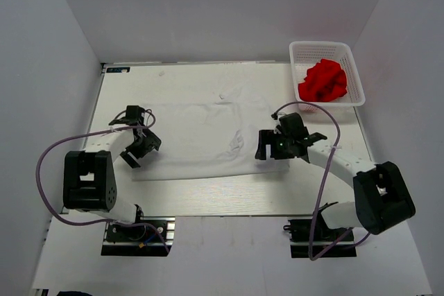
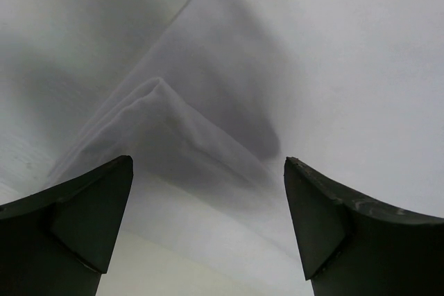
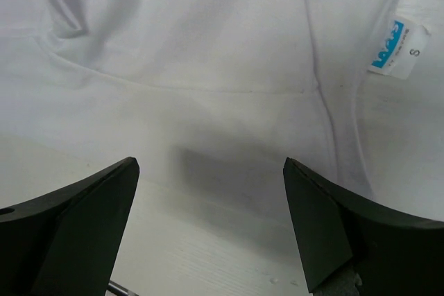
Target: Fold and stack the t-shirts
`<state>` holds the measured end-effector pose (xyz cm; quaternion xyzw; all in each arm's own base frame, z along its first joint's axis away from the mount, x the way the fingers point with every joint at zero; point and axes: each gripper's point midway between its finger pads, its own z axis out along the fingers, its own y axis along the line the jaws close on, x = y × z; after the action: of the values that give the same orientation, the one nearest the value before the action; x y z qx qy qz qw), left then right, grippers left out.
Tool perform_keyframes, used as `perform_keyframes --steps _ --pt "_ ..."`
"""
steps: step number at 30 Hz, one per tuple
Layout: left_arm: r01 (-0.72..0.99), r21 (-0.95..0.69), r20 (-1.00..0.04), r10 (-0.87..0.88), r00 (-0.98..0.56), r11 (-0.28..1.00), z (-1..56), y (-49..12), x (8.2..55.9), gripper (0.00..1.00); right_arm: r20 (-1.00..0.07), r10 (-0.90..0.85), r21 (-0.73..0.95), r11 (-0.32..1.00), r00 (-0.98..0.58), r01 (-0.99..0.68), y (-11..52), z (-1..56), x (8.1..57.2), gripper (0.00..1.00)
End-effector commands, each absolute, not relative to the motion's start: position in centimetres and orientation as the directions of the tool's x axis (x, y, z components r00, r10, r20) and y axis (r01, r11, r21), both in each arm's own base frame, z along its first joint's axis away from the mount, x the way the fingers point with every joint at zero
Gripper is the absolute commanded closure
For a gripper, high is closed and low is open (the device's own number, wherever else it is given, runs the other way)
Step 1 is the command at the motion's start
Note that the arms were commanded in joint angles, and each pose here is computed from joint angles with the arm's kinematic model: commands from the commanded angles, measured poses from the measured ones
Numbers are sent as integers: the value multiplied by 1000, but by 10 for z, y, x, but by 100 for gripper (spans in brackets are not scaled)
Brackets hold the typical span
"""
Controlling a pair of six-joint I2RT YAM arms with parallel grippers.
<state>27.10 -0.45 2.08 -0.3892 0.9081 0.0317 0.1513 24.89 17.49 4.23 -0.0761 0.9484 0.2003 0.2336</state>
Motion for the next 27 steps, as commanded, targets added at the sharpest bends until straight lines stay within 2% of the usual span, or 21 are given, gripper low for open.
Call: perform_keyframes --steps 1,2,4,5,7,8,10,11,12,13,14,15,16,21,22,23,24,27 --pt "-725 -121 -356 -711 -606 678 54 -3 282 0 -557 -126 350 861 -821 -370 190 77 253 10" --pt "-726 -156 -392 -716 -577 670 74 -1 300 0 -610 -119 342 852 -784 -396 196 99 269 10" --pt "-729 -161 -428 -712 -557 666 93 4 313 0 -641 -123 320 854 -757 -410 198 110 282 10" --pt "-733 -175 -448 -716 -536 658 106 8 329 0 -708 -94 285 869 -700 -404 200 142 309 10" --pt "-735 -177 -473 -711 -519 654 118 14 342 0 -720 -77 265 887 -689 -377 205 150 334 10" --pt "-736 -190 -507 -707 -493 650 131 19 354 0 -752 -57 199 930 -657 -309 190 158 352 10" --pt "-730 -202 -539 -697 -473 652 144 26 377 0 -778 0 182 957 -629 -225 190 175 390 10" --pt "-735 -200 -557 -692 -459 648 149 29 386 0 -790 5 169 963 -613 -209 190 180 400 10" --pt "-740 -192 -568 -688 -452 644 152 32 393 0 -761 -34 127 971 -648 -200 189 155 412 10" --pt "-749 -169 -569 -684 -456 640 153 35 397 0 -806 -10 142 967 -592 -211 199 190 435 10" --pt "-762 -162 -590 -681 -434 627 155 44 415 0 -801 -23 127 970 -598 -208 199 189 442 10" --pt "-766 -149 -598 -674 -433 625 154 50 422 0 -768 -40 107 976 -640 -189 197 160 455 10" --pt "-758 -159 -610 -666 -429 633 161 51 435 0 -810 -25 115 973 -586 -202 204 191 475 10" --pt "-755 -125 -559 -675 -482 643 111 61 477 0 -823 -92 67 964 -560 -256 216 177 527 10" --pt "-755 -149 -566 -681 -464 639 118 65 492 0 -810 -132 34 962 -572 -270 219 155 541 10" --pt "-751 -156 -560 -684 -467 641 114 64 500 0 -830 -136 24 960 -541 -278 222 166 554 10" --pt "-743 -167 -573 -677 -461 648 118 65 511 3 -851 -135 20 957 -507 -288 226 177 567 10" --pt "-737 -160 -566 -672 -477 657 95 65 527 9 -852 -191 -26 946 -488 -324 237 150 593 10"
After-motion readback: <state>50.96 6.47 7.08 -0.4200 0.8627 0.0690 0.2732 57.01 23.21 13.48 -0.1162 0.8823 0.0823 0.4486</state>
